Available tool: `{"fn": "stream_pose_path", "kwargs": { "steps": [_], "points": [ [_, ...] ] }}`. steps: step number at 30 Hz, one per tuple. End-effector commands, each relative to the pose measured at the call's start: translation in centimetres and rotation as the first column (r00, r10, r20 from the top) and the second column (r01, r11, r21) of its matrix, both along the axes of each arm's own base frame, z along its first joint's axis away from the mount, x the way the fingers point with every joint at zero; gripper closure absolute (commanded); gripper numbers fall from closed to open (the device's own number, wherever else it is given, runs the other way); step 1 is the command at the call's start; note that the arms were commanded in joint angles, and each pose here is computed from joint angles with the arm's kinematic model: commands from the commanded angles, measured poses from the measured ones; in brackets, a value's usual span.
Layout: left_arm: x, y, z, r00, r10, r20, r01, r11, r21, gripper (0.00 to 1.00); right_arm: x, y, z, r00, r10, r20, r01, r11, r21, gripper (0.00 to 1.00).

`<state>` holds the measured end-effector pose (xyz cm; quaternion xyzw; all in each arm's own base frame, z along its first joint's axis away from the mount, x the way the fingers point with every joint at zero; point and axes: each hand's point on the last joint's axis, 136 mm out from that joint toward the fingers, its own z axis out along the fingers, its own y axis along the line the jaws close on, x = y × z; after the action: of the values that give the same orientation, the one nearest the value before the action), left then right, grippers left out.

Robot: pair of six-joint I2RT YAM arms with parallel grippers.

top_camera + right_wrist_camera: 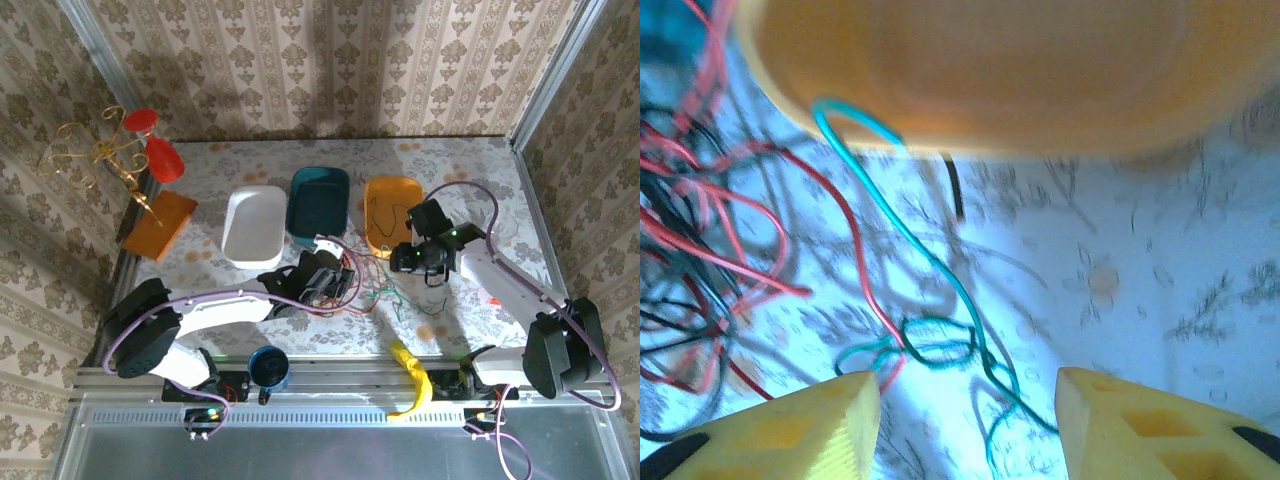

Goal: Untangle the cables

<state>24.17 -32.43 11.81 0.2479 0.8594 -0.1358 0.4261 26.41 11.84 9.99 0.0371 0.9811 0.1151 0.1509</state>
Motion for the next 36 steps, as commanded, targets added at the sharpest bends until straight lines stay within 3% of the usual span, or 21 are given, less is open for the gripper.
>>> {"fn": "stream_pose_path", "kwargs": {
  "steps": [1,7,16,21,30,33,36],
  "points": [
    [-0.3,-2.0,1.0,0.997,-0.072,0.009,0.073,0.997,-0.016,0.22,-2.8,-0.6,-2.2,0.995,-0.02,-0.098,0.02,1.0,-0.001,0.5],
    [0.0,-2.8,1.3,0.998,-0.066,0.003,0.066,0.997,-0.037,0.22,-3.7,-0.3,-4.4,0.99,-0.01,-0.141,0.012,1.0,0.014,0.51],
    [0.2,-1.8,0.4,1.0,-0.009,-0.024,0.008,1.0,-0.014,0.23,-0.1,2.2,-3.2,0.998,0.005,-0.063,0.002,0.994,0.108,0.56],
    [0.1,-1.1,0.3,0.999,0.017,-0.03,-0.018,1.0,-0.017,0.23,1.4,3.4,-4.5,0.997,0.023,-0.075,-0.014,0.994,0.113,0.58],
    [0.0,-0.6,0.4,0.999,0.035,-0.036,-0.036,0.999,-0.023,0.23,3.2,3.2,-6.9,0.997,0.014,-0.08,-0.012,1.0,0.022,0.62],
    [0.0,-0.6,0.6,0.999,0.033,-0.035,-0.034,0.999,-0.029,0.23,3.1,2.5,-7.7,0.996,0.002,-0.084,-0.004,1.0,-0.018,0.69],
    [0.0,-0.5,0.7,0.999,0.034,-0.031,-0.035,0.999,-0.026,0.23,2.9,1.7,-8.1,0.996,-0.02,-0.081,0.016,0.998,-0.057,0.88]
  ]
}}
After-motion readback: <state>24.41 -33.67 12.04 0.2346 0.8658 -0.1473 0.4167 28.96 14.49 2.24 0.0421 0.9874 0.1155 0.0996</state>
